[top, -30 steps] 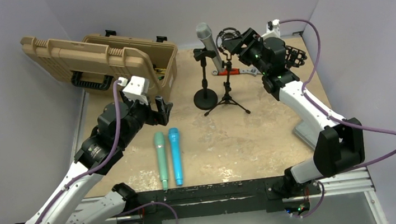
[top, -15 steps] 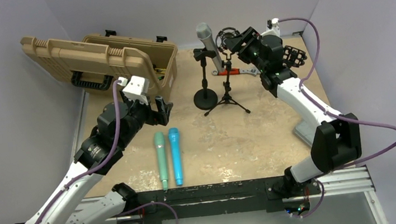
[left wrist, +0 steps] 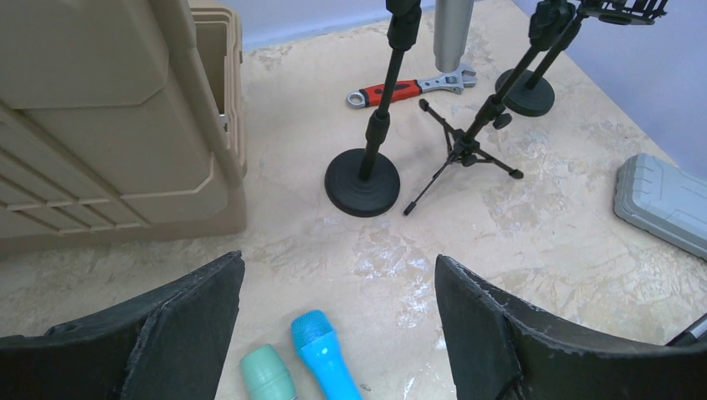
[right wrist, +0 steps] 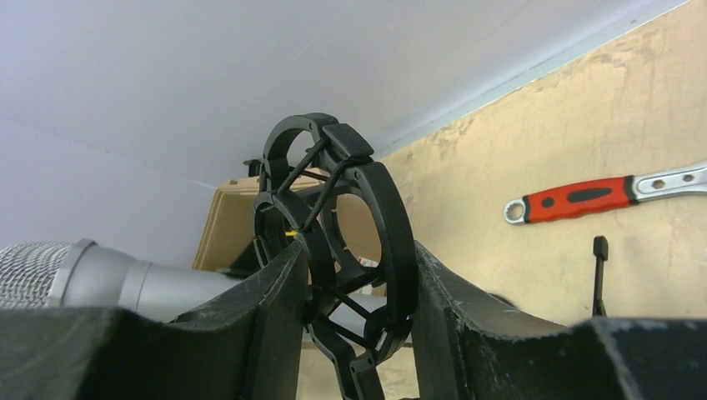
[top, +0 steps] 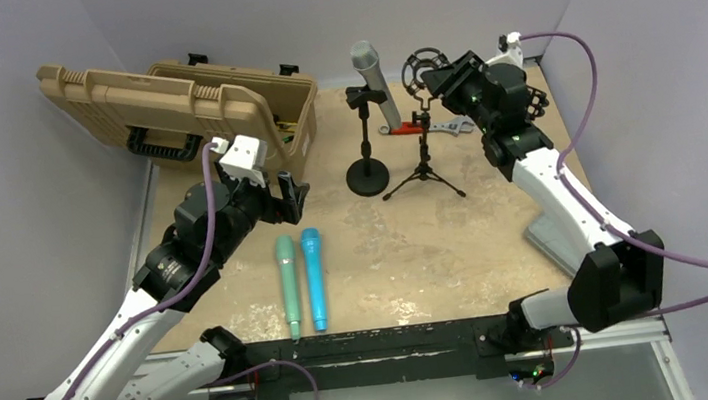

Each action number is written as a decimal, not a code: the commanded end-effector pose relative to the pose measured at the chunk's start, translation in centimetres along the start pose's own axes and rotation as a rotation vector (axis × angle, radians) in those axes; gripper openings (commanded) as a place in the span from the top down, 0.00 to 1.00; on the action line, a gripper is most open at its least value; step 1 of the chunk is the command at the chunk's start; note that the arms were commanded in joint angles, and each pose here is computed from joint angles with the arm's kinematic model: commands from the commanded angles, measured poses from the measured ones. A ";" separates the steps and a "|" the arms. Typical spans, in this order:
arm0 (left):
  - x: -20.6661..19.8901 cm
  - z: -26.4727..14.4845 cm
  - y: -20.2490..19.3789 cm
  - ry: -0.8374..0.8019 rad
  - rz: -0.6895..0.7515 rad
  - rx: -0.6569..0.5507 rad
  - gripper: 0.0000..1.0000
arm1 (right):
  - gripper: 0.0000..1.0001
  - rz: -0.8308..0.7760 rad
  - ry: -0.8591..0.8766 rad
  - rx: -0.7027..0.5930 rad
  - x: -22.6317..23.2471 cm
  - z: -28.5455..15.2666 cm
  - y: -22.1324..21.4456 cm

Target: Remove the microphone from the stand

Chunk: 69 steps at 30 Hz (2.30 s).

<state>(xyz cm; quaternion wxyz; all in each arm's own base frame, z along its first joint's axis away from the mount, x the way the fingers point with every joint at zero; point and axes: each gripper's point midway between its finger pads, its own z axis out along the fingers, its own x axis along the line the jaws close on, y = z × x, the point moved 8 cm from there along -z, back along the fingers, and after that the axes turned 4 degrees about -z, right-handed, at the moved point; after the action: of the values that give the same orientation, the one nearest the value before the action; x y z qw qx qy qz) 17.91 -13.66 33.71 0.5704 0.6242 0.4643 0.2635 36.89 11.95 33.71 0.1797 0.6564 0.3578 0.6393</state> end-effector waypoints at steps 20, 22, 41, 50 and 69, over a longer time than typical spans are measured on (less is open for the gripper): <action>-0.7 -0.7 1.8 -0.032 -0.026 -0.053 0.17 | 0.73 -0.068 0.190 0.263 -1.0 -8.1 0.6; -0.6 -0.6 1.8 -0.031 -0.024 -0.052 0.18 | 0.73 -0.065 0.217 0.261 -0.2 -8.8 1.0; -0.6 -0.6 1.8 -0.030 -0.025 -0.049 0.18 | 0.60 0.019 0.236 0.292 -3.5 -8.2 1.9; -0.8 -0.7 1.9 -0.045 -0.032 -0.051 0.18 | 0.10 -0.248 -0.030 0.104 -3.8 -9.9 5.6; -0.9 -0.8 1.9 -0.055 -0.036 -0.047 0.17 | 0.06 -0.187 -0.257 -0.154 -13.0 -3.2 16.1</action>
<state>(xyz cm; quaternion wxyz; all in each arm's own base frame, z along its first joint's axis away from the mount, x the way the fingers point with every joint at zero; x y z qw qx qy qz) 17.77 -13.75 33.54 0.5654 0.6325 0.4637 0.2555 36.70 -6.86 36.86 0.3745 0.6868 0.3418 0.5209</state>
